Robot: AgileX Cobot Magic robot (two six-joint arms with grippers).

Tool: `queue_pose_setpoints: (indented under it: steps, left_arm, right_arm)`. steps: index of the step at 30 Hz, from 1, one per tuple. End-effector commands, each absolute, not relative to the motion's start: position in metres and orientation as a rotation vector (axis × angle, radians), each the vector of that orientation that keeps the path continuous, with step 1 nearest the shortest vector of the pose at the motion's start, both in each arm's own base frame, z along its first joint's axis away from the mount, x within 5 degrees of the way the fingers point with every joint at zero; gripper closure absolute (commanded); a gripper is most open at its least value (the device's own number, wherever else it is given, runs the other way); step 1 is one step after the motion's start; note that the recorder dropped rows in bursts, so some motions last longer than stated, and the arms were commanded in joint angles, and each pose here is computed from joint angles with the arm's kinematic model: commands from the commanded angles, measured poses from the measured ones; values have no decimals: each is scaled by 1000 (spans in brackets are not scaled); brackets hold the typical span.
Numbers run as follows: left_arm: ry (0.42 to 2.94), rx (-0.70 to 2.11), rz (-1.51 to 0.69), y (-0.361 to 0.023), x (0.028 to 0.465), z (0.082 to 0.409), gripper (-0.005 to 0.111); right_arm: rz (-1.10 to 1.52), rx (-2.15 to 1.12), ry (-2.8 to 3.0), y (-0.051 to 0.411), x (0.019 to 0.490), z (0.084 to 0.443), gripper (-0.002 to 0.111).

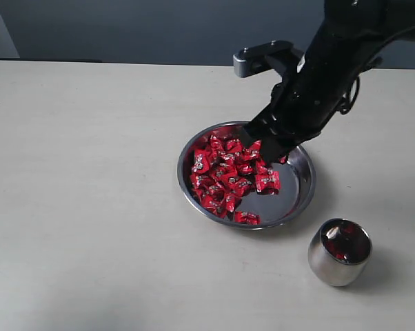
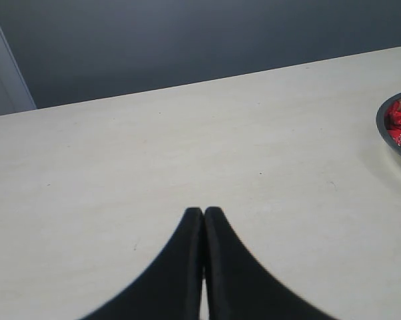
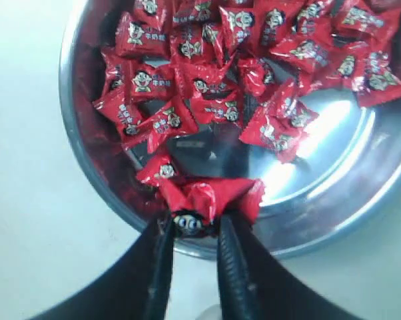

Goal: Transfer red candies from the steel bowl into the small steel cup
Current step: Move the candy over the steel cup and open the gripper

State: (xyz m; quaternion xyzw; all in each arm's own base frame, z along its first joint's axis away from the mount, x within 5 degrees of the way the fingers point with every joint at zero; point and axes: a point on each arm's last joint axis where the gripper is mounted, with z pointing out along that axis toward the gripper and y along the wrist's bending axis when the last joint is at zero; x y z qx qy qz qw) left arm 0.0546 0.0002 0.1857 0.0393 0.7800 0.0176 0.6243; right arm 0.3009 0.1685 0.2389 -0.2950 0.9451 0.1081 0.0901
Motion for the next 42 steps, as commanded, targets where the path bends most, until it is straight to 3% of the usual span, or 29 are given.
queue_pose_setpoints:
  steps: [1, 13, 30, 37, 42]
  left_arm:
    - [1780, 94, 32, 0, 54, 186, 106]
    - [1780, 94, 32, 0, 54, 186, 106]
    - [1780, 94, 32, 0, 54, 186, 106]
    - [1780, 94, 32, 0, 54, 186, 106]
    - [1780, 94, 32, 0, 54, 186, 106]
  right_arm:
    - [282, -828, 2794, 150, 271, 262, 107]
    - [188, -737, 2868, 110, 203, 261, 107]
    - [78, -674, 2943, 100, 197, 239, 107]
    - [62, -683, 2982, 103, 204, 227, 87]
    - [56, -686, 2999, 105, 207, 220, 85]
